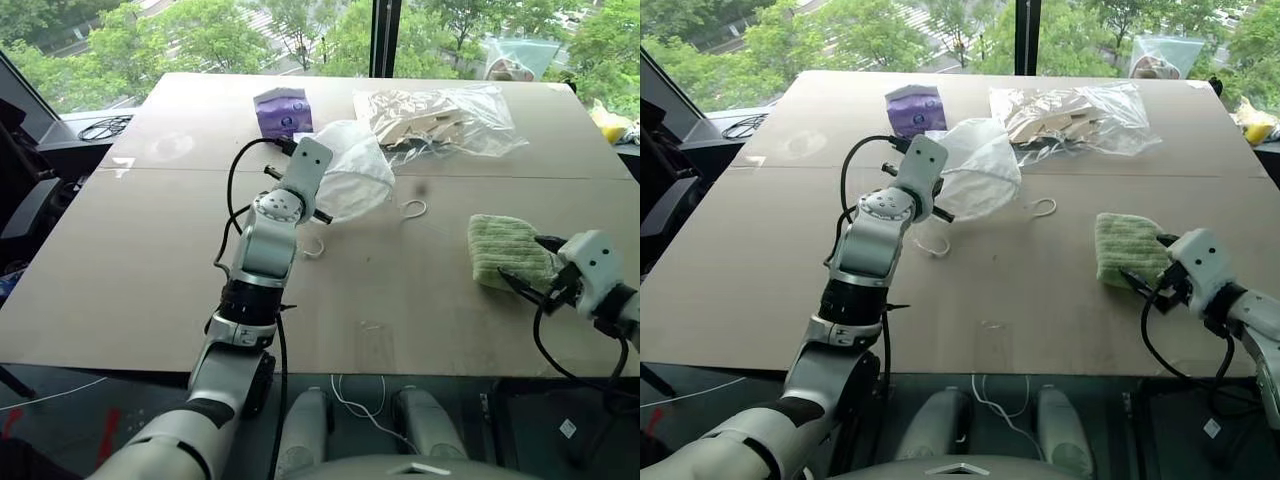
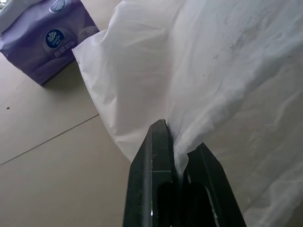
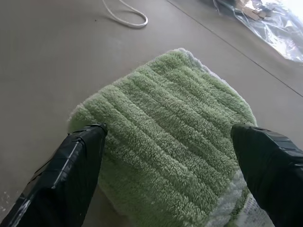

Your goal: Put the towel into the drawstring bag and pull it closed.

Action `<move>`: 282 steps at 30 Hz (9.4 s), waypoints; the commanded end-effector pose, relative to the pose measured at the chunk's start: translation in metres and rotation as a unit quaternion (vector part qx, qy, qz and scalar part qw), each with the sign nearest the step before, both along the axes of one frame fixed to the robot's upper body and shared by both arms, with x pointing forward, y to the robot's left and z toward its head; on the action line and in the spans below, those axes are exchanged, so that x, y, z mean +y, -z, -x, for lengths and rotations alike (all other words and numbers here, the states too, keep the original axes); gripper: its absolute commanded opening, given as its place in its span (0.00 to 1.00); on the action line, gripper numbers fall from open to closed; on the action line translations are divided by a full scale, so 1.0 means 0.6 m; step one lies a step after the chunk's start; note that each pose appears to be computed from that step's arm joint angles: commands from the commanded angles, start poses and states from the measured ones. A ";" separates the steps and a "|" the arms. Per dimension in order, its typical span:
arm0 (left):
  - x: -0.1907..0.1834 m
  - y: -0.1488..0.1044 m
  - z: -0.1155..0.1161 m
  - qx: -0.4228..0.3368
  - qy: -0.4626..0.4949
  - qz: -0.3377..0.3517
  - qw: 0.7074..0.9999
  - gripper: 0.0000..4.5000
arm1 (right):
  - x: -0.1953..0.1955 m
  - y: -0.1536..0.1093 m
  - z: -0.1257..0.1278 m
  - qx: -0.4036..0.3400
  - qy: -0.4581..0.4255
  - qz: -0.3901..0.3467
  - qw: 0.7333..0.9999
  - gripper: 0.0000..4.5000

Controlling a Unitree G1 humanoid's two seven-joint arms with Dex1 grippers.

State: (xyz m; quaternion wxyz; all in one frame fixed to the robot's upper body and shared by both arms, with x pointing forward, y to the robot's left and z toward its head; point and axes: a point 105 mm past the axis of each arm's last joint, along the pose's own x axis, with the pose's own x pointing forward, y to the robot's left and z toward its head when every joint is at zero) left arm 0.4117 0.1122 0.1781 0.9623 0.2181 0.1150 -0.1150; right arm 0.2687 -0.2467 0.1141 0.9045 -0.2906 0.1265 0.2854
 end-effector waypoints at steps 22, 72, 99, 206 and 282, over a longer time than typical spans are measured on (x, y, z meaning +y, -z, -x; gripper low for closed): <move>0.000 -0.027 -0.001 -0.047 0.026 -0.039 0.998 0.01 | 0.008 -0.118 -0.065 -0.013 -0.037 -0.129 0.991 1.00; -0.011 -0.032 -0.004 -0.039 0.048 -0.028 0.998 0.00 | 0.051 0.021 -0.098 0.226 0.110 -0.369 0.895 0.01; -0.090 -0.042 0.048 -0.026 0.174 0.062 0.982 0.00 | 0.256 -0.065 -0.115 0.201 0.028 -0.385 0.900 0.01; -0.065 -0.076 0.039 -0.077 0.205 0.119 0.969 0.00 | 0.203 -0.191 -0.235 -0.174 0.045 -0.337 0.924 0.02; 0.160 -0.283 0.041 -0.464 -0.267 0.016 0.845 0.00 | 0.001 -0.313 -0.210 -0.385 0.315 -0.366 0.787 0.00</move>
